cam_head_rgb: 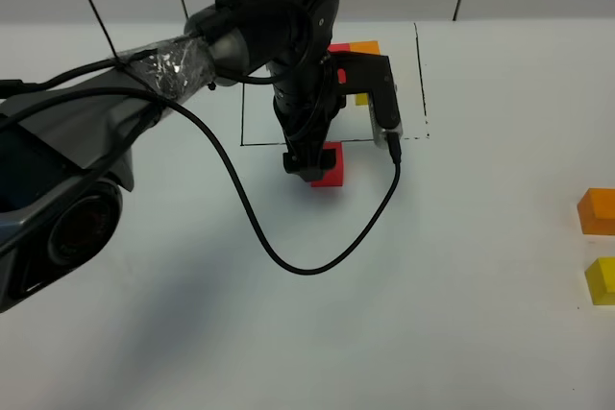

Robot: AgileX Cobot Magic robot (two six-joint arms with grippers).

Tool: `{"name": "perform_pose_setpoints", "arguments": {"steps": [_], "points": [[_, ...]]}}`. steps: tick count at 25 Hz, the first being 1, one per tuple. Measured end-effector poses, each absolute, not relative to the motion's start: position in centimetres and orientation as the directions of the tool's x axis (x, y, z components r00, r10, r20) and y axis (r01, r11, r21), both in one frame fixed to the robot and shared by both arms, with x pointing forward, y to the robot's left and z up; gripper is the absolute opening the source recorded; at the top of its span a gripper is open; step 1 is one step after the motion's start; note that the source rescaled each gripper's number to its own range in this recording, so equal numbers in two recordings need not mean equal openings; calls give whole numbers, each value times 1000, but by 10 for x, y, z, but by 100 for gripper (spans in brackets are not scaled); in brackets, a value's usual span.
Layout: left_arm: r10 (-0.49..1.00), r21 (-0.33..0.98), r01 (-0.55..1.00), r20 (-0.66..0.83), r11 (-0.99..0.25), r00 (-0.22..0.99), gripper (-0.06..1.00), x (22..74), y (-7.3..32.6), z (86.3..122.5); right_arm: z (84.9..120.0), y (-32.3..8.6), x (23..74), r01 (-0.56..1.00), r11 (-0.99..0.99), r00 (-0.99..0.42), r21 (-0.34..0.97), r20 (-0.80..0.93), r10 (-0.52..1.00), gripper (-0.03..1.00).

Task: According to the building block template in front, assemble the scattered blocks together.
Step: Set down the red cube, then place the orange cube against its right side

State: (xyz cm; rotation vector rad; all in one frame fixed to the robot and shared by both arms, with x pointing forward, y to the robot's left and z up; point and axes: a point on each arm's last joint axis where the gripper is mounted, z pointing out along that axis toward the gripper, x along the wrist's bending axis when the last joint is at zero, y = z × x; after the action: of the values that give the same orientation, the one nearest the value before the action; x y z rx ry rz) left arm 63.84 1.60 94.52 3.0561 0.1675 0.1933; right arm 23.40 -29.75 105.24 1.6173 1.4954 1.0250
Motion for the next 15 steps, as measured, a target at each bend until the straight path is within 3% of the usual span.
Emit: {"name": "perform_pose_setpoints", "arguments": {"steps": [4, 7, 15], "points": [[303, 140, 285, 130, -948, 944, 93, 642, 36, 984, 1052, -297, 234, 444, -91, 22, 891, 91, 996, 72], [463, 150, 445, 115, -883, 879, 93, 652, 73, 1008, 1052, -297, 234, 444, -91, 22, 891, 91, 996, 72], [828, 266, 804, -36, -532, 559, 93, 670, 196, 1052, 1052, -297, 234, 444, -91, 22, 891, 91, 996, 72]]}}
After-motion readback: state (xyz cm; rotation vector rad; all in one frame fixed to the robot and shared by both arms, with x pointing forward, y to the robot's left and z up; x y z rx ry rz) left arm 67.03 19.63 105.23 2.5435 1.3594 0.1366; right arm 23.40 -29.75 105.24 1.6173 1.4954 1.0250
